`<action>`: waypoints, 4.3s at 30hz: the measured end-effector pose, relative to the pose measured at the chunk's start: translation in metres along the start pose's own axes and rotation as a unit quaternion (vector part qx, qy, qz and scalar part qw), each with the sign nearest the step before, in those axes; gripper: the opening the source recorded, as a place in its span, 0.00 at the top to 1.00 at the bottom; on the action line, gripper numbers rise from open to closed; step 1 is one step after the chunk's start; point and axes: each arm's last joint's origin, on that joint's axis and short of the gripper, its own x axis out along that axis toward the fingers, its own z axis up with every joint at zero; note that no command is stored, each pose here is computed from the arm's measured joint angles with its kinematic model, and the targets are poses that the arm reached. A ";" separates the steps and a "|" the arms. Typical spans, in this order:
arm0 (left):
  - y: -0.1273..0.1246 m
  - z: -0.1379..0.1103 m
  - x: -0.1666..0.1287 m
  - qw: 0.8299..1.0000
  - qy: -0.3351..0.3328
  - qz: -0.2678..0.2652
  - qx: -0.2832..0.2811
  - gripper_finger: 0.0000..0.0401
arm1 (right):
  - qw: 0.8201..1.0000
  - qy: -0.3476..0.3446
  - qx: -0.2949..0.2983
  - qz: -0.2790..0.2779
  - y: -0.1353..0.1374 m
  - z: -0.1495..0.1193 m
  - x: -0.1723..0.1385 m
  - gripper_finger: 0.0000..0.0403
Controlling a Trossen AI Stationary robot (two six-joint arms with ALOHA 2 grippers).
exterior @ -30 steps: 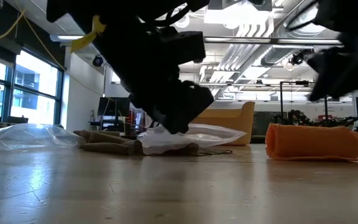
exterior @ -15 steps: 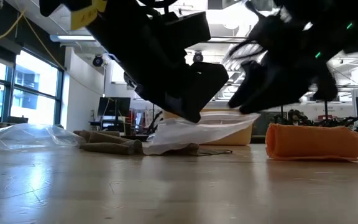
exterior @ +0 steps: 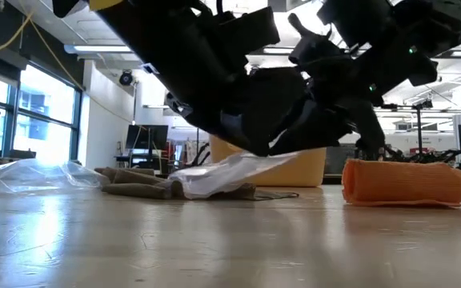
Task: Roll bandage
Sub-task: Open the bottom transparent zip bag
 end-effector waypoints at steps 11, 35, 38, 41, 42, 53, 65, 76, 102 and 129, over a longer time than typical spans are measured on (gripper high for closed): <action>0.013 0.020 -0.013 1.000 0.007 0.031 0.001 0.88 | 0.994 0.044 0.074 -0.069 -0.001 -0.009 0.005 0.98; 0.036 0.060 -0.014 0.995 0.052 0.084 0.010 0.56 | 0.973 0.021 0.209 -0.098 -0.008 -0.006 0.006 1.00; 0.040 0.060 -0.005 0.993 0.047 0.106 0.011 0.56 | 0.974 0.014 0.207 -0.086 -0.010 0.001 0.007 1.00; 0.045 0.059 0.000 0.992 0.066 0.104 0.013 0.56 | 0.977 0.022 0.197 -0.084 -0.011 0.007 0.008 1.00; 0.046 0.059 0.002 0.992 0.071 0.106 0.015 0.56 | 0.977 0.026 0.195 -0.083 -0.011 0.008 0.008 1.00; 0.053 0.041 -0.015 0.982 0.098 0.162 -0.002 0.67 | 0.978 0.032 0.192 -0.076 -0.011 0.011 0.008 1.00; 0.048 0.015 -0.017 0.980 0.068 0.185 -0.040 0.67 | 0.981 0.003 0.186 -0.058 -0.015 0.021 -0.001 0.99; 0.047 0.016 -0.011 0.980 0.087 0.164 -0.074 0.85 | 0.991 -0.001 0.132 -0.036 -0.017 0.024 -0.006 0.69; 0.028 0.022 -0.014 0.969 0.059 0.104 -0.218 1.00 | 0.983 -0.095 -0.156 0.028 0.024 0.025 -0.065 0.56; 0.027 0.025 -0.012 0.962 0.039 0.104 -0.250 1.00 | 0.971 -0.067 -0.230 -0.024 0.009 0.000 -0.019 0.56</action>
